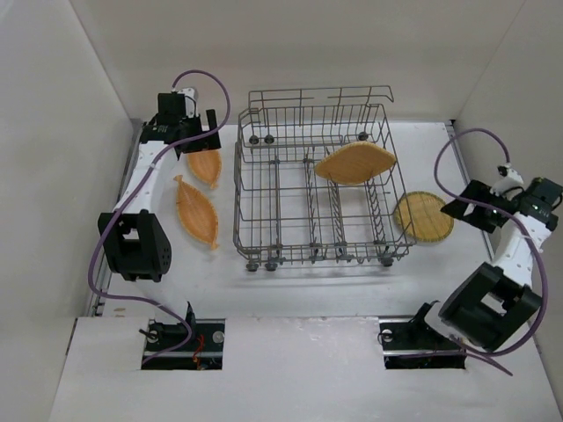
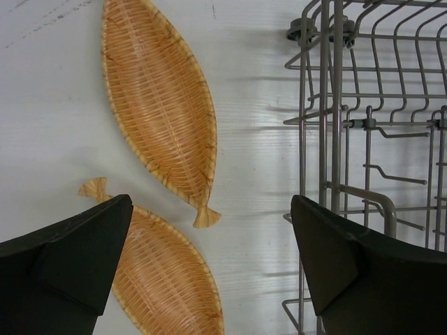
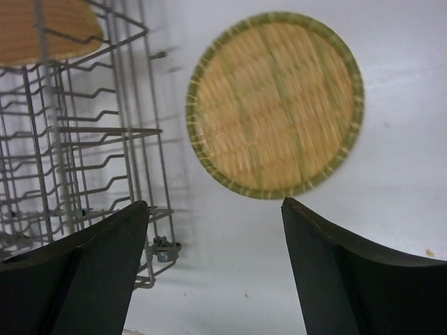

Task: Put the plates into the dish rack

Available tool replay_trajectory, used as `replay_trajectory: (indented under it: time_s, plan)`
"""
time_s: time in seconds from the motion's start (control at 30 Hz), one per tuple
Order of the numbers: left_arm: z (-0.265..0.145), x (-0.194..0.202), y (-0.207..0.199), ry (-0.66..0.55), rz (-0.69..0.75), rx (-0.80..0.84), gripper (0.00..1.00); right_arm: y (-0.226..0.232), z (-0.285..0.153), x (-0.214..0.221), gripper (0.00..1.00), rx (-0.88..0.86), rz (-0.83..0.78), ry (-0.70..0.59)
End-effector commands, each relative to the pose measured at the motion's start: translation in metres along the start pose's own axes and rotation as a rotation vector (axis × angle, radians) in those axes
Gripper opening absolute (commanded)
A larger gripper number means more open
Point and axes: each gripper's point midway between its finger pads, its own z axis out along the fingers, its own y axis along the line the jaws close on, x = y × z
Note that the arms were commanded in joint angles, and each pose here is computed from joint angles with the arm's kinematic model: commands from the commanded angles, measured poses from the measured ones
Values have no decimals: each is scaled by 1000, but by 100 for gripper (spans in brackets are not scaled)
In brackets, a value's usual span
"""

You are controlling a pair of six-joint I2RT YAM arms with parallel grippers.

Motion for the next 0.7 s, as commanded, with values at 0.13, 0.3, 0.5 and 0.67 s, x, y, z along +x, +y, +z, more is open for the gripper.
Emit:
replay_trajectory:
  time_s: [0.13, 0.3, 0.5, 0.67]
  plan:
    - [-29, -32, -14, -87, 44, 26, 100, -59, 10, 6, 83, -4, 274, -5]
    - [-29, -33, 1, -82, 33, 9, 100, -78, 24, 5, 66, -36, 407, 51]
    - [-30, -50, 32, -74, -23, -29, 100, -88, 32, 3, 75, 6, 452, 135]
    - [-30, -62, 39, -78, -29, -38, 100, -112, 36, -11, 85, 111, 330, 183]
